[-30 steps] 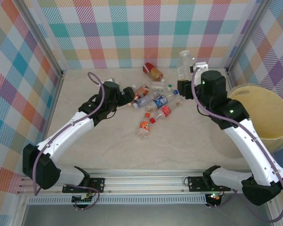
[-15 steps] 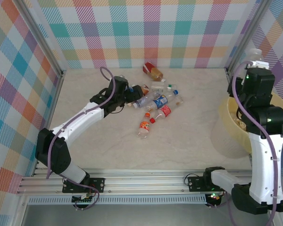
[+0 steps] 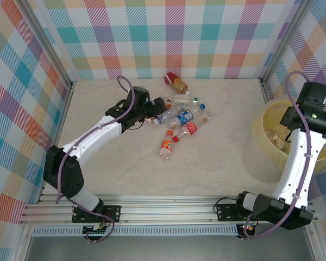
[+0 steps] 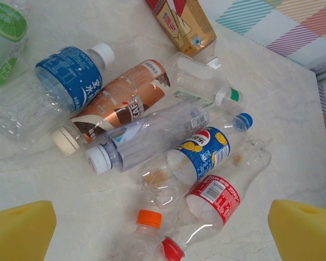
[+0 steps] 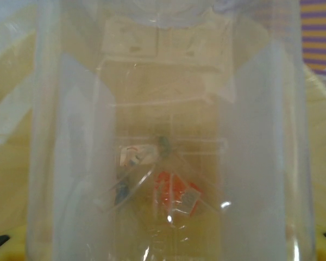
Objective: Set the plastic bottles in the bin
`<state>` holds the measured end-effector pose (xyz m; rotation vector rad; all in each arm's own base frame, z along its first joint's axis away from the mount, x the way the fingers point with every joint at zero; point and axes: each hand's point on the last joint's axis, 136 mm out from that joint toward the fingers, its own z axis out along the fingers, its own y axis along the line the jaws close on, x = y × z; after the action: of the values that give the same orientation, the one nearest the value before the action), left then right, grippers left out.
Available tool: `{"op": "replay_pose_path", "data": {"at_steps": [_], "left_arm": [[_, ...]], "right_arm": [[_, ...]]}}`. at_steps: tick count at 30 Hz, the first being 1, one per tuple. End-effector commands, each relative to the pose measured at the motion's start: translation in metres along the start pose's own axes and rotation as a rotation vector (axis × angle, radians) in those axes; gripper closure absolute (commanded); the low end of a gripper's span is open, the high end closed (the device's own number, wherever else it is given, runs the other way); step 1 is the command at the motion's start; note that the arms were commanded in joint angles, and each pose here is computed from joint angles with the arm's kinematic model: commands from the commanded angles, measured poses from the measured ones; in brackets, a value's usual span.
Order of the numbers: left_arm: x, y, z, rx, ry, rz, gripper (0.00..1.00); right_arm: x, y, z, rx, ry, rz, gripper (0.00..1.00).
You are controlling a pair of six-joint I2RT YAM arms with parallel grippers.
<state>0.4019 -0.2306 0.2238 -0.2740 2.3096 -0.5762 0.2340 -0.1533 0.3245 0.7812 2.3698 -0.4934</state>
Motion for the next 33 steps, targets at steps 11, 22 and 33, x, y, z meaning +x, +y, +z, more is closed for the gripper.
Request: {"op": "replay_pose_path", "data": {"at_steps": [11,22,33], "left_arm": [[-0.009,0.012,-0.022,-0.044,-0.029,-0.014,0.0],[-0.01,0.016,-0.019,-0.083,-0.015,-0.02,0.0],[-0.005,0.026,-0.006,-0.136,-0.002,-0.055,0.0]], "right_arm": [[0.026,0.027,0.05,-0.137,0.097,0.109,0.5],[0.017,-0.036,0.044,0.203,-0.073,0.148,0.11],[-0.005,0.011,-0.011,-0.198,-0.291,0.261,0.02]]}}
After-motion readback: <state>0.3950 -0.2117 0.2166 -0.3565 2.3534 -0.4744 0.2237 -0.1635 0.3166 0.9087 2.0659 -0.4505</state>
